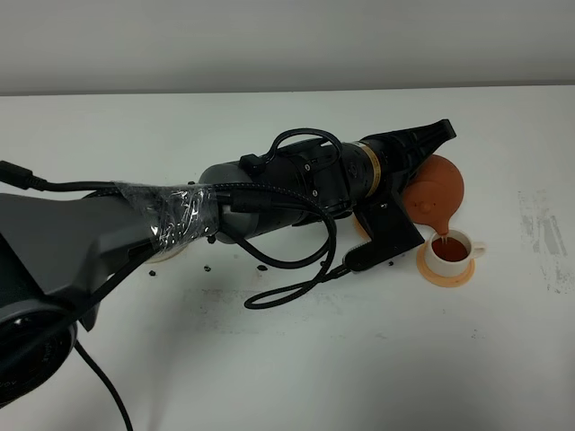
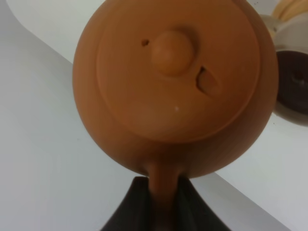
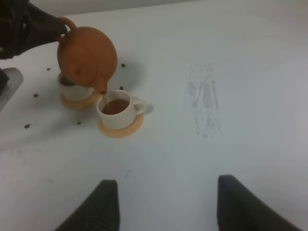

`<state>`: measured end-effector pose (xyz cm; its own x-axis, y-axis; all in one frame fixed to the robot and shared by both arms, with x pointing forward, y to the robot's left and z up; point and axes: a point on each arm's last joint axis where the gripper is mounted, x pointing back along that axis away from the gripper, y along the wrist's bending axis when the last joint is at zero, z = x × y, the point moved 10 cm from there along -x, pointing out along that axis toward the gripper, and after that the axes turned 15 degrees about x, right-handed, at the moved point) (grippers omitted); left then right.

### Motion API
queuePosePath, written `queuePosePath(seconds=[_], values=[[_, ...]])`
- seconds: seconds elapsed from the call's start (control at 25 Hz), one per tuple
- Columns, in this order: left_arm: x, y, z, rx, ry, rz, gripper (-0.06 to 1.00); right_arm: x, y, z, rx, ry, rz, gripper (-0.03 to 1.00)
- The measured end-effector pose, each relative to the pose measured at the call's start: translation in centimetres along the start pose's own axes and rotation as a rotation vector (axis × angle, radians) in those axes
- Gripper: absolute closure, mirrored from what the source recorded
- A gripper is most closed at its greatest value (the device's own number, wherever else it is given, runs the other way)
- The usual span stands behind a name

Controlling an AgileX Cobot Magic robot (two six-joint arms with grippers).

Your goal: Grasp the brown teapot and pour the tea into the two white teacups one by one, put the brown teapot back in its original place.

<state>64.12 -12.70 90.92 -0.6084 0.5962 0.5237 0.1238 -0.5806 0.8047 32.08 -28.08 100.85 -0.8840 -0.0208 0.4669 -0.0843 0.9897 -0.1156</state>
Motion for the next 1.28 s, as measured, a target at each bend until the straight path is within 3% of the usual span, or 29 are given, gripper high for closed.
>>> queuePosePath(seconds=[1.28], values=[[0.00, 0.06, -0.04, -0.020, 0.000, -0.002, 0.86, 0.00, 0.00, 0.00, 0.001, 0.000, 0.000, 0.52]])
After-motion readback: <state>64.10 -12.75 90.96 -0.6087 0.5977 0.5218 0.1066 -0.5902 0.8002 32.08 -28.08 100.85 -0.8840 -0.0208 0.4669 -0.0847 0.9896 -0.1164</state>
